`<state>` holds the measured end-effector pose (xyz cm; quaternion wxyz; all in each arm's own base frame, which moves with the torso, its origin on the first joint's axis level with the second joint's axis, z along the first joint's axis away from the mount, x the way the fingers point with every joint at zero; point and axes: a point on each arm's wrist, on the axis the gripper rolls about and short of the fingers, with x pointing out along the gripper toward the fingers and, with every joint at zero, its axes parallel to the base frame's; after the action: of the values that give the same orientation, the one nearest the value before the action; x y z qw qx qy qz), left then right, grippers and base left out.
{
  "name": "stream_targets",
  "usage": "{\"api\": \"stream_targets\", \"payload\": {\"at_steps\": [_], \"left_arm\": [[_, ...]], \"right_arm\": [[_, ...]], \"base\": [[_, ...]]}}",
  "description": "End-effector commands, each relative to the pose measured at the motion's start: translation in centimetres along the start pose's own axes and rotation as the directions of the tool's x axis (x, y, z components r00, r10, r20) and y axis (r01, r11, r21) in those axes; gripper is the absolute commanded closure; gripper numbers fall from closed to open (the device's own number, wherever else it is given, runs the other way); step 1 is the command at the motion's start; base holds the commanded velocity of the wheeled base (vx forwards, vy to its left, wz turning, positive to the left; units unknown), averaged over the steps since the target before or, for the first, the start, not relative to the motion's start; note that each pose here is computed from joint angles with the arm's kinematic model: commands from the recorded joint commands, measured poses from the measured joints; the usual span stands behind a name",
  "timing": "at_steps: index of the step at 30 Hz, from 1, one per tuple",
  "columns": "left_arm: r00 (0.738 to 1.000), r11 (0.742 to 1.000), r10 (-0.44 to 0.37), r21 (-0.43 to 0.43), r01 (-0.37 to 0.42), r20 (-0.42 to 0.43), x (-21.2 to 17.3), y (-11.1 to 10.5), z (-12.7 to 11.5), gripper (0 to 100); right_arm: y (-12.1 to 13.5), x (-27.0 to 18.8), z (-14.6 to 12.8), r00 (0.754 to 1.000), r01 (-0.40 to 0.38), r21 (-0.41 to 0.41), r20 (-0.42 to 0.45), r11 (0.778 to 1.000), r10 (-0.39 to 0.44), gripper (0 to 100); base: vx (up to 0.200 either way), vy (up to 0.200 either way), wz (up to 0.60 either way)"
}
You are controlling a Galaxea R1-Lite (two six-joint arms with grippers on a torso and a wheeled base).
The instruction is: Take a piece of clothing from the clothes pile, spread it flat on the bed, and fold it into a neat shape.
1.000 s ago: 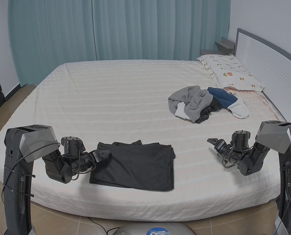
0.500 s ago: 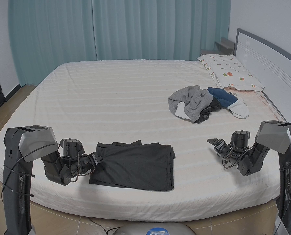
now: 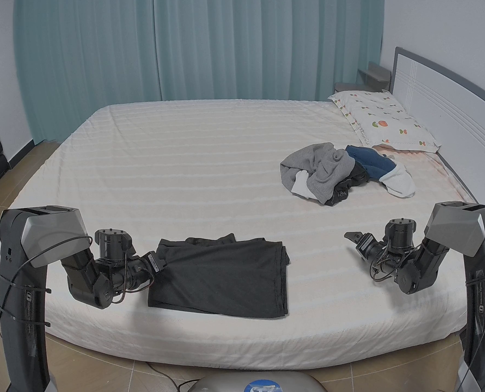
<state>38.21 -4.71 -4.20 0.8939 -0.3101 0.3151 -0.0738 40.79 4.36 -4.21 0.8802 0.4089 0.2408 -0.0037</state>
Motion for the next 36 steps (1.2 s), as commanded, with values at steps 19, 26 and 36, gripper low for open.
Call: {"api": "stream_targets", "payload": {"at_steps": [19, 26, 36], "left_arm": [[0.999, 0.994, -0.012, -0.107, 0.016, 0.032, -0.49, -0.44, 1.02, 100], [1.0, 0.994, -0.008, -0.11, 0.011, 0.03, -0.59, -0.32, 1.02, 100], [1.0, 0.994, -0.003, -0.111, 0.006, 0.027, -0.65, -0.24, 0.88, 100]], "right_arm": [[0.27, -0.25, -0.07, 1.0, -0.002, -0.002, -0.001, 1.0, 0.002, 0], [0.24, -0.27, -0.09, 1.0, 0.0, -0.002, 0.0, 1.0, 0.0, 0], [0.24, -0.27, -0.09, 1.0, 0.0, -0.002, 0.0, 1.0, 0.0, 0]], "base": [[0.0, 0.147, 0.0], [0.0, 0.2, 0.0], [0.0, 0.2, 0.0]]}}
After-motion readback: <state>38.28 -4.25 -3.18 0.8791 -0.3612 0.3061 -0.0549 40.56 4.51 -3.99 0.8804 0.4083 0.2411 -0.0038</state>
